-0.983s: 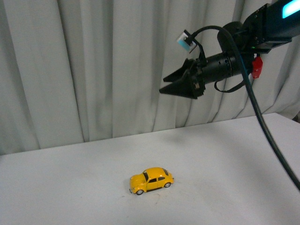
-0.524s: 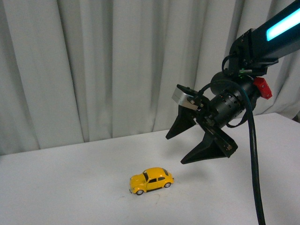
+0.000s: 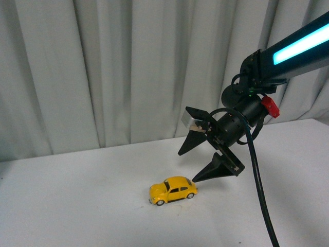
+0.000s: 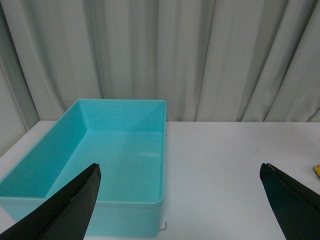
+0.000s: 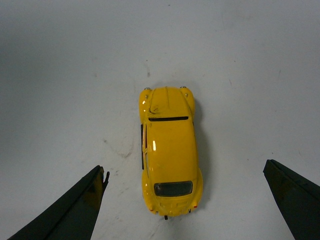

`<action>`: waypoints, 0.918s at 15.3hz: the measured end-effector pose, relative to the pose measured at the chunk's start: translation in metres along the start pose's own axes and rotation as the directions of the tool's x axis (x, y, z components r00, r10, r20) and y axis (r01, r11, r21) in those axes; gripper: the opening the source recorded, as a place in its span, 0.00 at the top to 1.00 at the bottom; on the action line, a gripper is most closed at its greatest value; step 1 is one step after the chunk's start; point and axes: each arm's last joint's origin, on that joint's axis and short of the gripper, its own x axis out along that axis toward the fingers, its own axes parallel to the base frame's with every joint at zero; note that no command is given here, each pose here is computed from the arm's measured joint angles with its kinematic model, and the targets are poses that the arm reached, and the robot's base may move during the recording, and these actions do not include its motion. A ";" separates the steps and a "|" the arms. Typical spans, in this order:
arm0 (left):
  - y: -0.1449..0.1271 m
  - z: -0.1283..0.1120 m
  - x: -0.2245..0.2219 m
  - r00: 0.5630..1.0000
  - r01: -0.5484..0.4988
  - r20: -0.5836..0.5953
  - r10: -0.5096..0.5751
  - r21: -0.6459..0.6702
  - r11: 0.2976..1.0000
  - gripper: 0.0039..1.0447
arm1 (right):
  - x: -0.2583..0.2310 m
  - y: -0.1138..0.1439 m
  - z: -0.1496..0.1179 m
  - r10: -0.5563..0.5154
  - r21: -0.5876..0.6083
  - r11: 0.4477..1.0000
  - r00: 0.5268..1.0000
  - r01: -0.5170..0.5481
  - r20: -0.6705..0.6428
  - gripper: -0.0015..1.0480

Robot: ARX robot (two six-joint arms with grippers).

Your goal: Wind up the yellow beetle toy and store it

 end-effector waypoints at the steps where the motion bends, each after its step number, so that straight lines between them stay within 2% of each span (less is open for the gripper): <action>1: 0.000 0.000 0.000 1.000 0.000 0.000 0.000 0.000 1.000 0.06 | 0.004 -0.002 0.001 0.001 0.006 1.000 1.000 -0.001 -0.006 0.06; 6: 0.000 0.000 0.000 1.000 0.000 0.000 0.000 0.000 1.000 0.06 | 0.023 0.002 -0.006 0.007 0.074 0.997 1.000 -0.005 -0.030 0.06; 14: 0.000 0.000 0.000 1.000 0.000 0.000 0.000 0.000 1.000 0.06 | 0.046 0.008 -0.008 0.018 0.113 0.994 0.998 -0.012 -0.057 0.06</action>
